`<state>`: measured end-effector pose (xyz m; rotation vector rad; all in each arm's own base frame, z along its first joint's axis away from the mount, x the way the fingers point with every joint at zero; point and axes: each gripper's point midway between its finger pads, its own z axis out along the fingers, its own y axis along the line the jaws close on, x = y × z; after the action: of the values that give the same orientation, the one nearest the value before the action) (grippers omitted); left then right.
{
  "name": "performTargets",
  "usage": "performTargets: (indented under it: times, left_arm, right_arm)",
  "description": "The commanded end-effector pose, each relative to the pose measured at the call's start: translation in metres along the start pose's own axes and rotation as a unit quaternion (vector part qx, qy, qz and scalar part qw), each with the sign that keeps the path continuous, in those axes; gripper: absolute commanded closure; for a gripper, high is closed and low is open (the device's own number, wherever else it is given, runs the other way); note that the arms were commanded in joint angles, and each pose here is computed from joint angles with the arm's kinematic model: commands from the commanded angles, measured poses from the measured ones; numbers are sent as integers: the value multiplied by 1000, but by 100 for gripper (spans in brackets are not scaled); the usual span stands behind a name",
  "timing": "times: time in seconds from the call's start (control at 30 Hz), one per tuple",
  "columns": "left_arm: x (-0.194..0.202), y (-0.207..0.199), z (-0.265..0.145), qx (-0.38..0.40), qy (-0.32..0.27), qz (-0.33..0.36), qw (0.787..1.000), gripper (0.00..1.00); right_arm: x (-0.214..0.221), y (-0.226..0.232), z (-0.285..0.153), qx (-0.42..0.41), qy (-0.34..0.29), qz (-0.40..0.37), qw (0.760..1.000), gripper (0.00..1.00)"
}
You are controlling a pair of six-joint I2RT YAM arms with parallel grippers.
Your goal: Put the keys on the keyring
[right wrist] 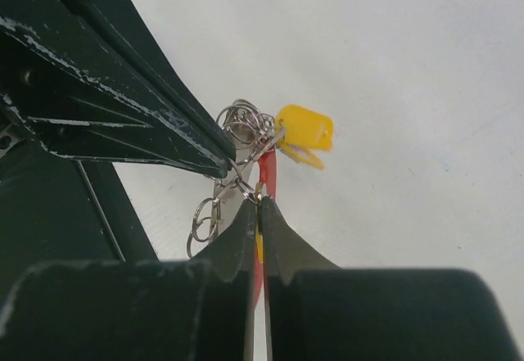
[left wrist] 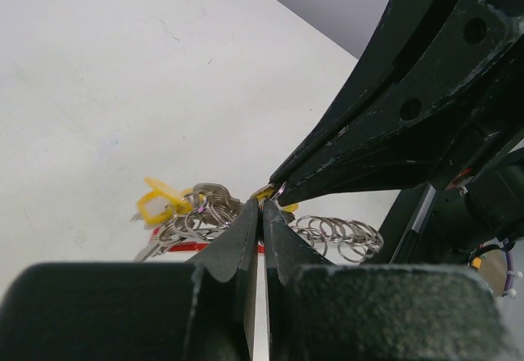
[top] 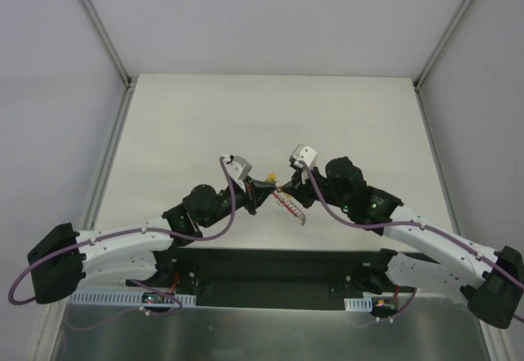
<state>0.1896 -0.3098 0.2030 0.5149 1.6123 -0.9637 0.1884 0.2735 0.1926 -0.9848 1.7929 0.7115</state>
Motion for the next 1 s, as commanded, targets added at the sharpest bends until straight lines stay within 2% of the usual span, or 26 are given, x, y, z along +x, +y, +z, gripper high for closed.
performTargets:
  times: [0.0, 0.13, 0.17, 0.23, 0.27, 0.37, 0.4, 0.5, 0.67, 0.73, 0.97]
  left_arm:
    - [-13, 19, -12, -47, -30, 13, 998, 100]
    - [-17, 26, -15, -56, -33, 7, 998, 99]
    - [-17, 26, -14, -56, -30, 9, 998, 93]
    - [-16, 27, -14, -58, -25, 12, 998, 86]
    - [-15, 27, -14, -57, -24, 13, 998, 78]
    - [-19, 27, -15, -57, -23, 16, 998, 64]
    - [-20, 26, -16, -56, -22, 20, 998, 57]
    - [-22, 24, -16, -51, -19, 25, 998, 47]
    - [-19, 16, -14, -25, -7, 43, 999, 36]
    - [-15, 6, -12, 8, 5, 64, 998, 33]
    - [-2, -22, -13, 110, 34, 127, 985, 33]
  right_arm:
    - [-5, -28, -12, 64, 19, -34, 997, 99]
    - [-3, -33, -15, 81, 23, -34, 996, 99]
    - [-4, -33, -16, 82, 22, -34, 996, 99]
    - [-5, -33, -17, 81, 26, -40, 996, 99]
    - [-8, -33, -19, 80, 25, -46, 995, 99]
    - [-15, -34, -21, 80, 25, -55, 995, 99]
    - [-16, -33, -21, 76, 24, -58, 995, 99]
    - [-16, -32, -19, 71, 29, -61, 995, 99]
    - [-12, -28, -16, 58, 40, -66, 995, 99]
    - [-14, -27, -16, 52, 40, -70, 995, 99]
    - [-13, -16, -19, 18, 49, -87, 995, 99]
